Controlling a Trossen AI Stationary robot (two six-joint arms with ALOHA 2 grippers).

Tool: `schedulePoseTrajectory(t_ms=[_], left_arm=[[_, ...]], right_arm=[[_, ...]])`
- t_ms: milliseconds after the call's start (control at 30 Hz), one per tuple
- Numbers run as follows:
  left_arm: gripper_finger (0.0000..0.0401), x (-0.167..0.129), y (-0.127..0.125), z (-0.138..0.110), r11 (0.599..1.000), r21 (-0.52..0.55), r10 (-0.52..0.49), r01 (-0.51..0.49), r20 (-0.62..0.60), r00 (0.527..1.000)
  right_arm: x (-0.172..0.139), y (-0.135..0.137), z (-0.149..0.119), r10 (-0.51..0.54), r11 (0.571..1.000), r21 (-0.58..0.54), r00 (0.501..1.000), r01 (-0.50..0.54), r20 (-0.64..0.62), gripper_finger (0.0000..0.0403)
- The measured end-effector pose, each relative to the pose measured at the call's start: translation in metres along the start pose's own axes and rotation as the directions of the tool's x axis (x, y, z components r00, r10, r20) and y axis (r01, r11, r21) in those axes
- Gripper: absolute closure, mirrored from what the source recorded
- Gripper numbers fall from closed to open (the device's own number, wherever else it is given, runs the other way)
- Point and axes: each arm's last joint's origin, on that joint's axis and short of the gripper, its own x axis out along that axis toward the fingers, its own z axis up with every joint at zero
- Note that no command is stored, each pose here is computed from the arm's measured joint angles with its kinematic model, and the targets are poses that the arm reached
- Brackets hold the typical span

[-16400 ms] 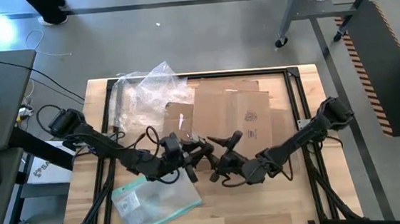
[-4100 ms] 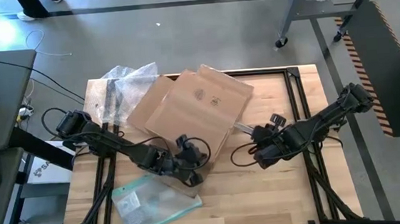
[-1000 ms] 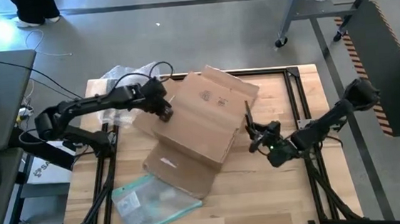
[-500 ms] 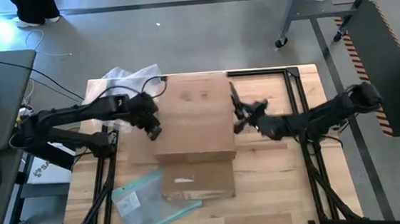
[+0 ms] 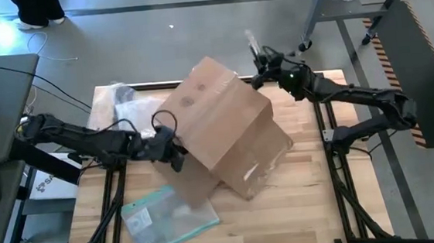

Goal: Unpack boxes
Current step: Break down cardboard box until it is fully flat

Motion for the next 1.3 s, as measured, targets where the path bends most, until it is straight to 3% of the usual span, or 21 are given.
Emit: schedulePoseTrajectory(t_ms=[133,300,567,733,933,1067,1200,1300], left_arm=[[0.0401,-0.005,-0.006,-0.003,1.000,-0.006,-0.003,0.003,0.049,0.999],[0.0401,-0.001,-0.007,-0.004,1.000,-0.014,0.017,-0.016,0.073,0.997],[0.0401,0.011,-0.012,-0.007,1.000,0.003,0.024,-0.024,0.081,0.996],[0.0401,0.006,-0.023,0.005,0.994,0.088,0.043,-0.058,0.156,0.987],[0.0401,0.001,-0.014,0.057,0.960,0.202,0.145,-0.194,0.235,0.961],[0.0401,0.010,0.016,0.092,0.931,0.254,0.205,-0.264,0.235,0.950],[0.0401,0.022,0.056,0.121,0.883,0.299,0.300,-0.362,0.234,0.925],[0.0401,0.038,0.085,0.137,0.890,0.336,0.261,-0.307,0.176,0.949]], right_arm=[[-0.022,0.005,0.021,0.012,0.992,-0.122,0.999,-0.016,-0.037,0.0279],[-0.036,0.011,0.024,-0.116,0.959,-0.268,0.990,0.089,-0.086,0.0279],[-0.036,0.001,0.026,-0.175,0.928,-0.347,0.981,0.134,-0.088,0.0279],[-0.072,0.021,0.028,0.126,0.934,-0.323,0.987,-0.152,-0.100,0.0279],[-0.151,0.064,0.013,0.454,0.824,-0.291,0.873,-0.487,-0.176,0.0279],[-0.206,0.085,-0.007,0.494,0.811,-0.258,0.850,-0.526,-0.181,0.0279],[-0.250,0.095,-0.044,0.462,0.858,-0.195,0.880,-0.475,-0.109,0.0279],[-0.266,0.100,-0.080,0.474,0.874,-0.075,0.876,-0.480,-0.085,0.0279]])
